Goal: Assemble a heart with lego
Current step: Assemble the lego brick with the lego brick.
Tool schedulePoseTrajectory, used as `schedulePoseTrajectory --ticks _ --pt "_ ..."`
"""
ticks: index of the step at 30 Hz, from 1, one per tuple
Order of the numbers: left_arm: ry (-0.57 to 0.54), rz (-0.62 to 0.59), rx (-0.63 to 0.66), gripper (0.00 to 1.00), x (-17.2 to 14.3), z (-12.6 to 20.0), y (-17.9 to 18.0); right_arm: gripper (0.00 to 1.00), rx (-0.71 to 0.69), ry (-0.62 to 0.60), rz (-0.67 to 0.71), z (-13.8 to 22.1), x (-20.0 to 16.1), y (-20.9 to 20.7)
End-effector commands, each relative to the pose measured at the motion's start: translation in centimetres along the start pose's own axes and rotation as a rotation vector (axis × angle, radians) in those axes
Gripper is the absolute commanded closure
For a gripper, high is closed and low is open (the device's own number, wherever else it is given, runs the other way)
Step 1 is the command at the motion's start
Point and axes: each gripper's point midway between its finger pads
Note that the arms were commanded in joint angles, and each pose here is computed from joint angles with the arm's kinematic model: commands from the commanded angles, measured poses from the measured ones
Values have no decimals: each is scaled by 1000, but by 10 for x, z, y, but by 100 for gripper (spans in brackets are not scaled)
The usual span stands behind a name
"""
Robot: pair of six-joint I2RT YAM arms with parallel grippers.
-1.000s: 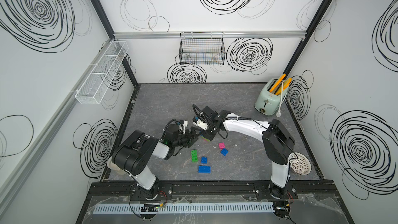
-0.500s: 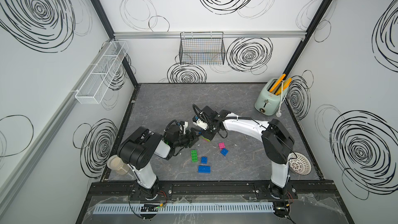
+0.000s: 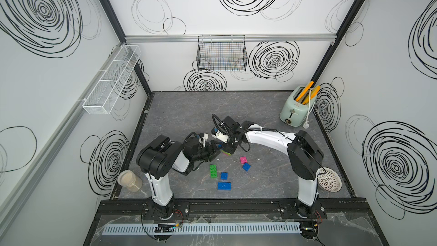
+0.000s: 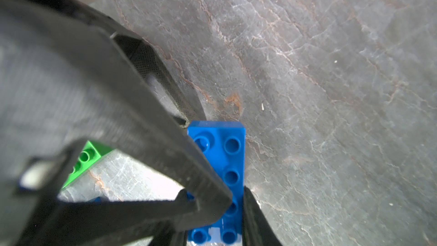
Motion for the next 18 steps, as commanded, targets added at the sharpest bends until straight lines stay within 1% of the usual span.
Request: schedulePoseTrajectory --ticks 1,3,11,14,16,18 --pt "28 -36 -64 28 -5 -6 -18 75 94 92 14 -25 -31 21" --pt "31 -36 -72 34 -5 -7 -20 75 101 89 16 -26 -32 22" --pt "36 -27 -83 52 -6 -9 -16 75 114 71 26 -26 -32 26" --pt "35 -29 -86 60 -6 -9 -15 75 109 69 21 -26 -33 25" --pt "26 -32 -87 63 -5 -7 -14 74 103 56 12 -22 -30 24" --pt "18 -40 -87 64 -5 -6 -14 72 106 14 -22 -12 -22 20"
Point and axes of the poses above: each gripper's point midway between its finger pads, its own z axis back along the fingers, its own y axis along the line the jaws close on, x = y × z, and after that the axes turned 15 degrees about z, right-handed
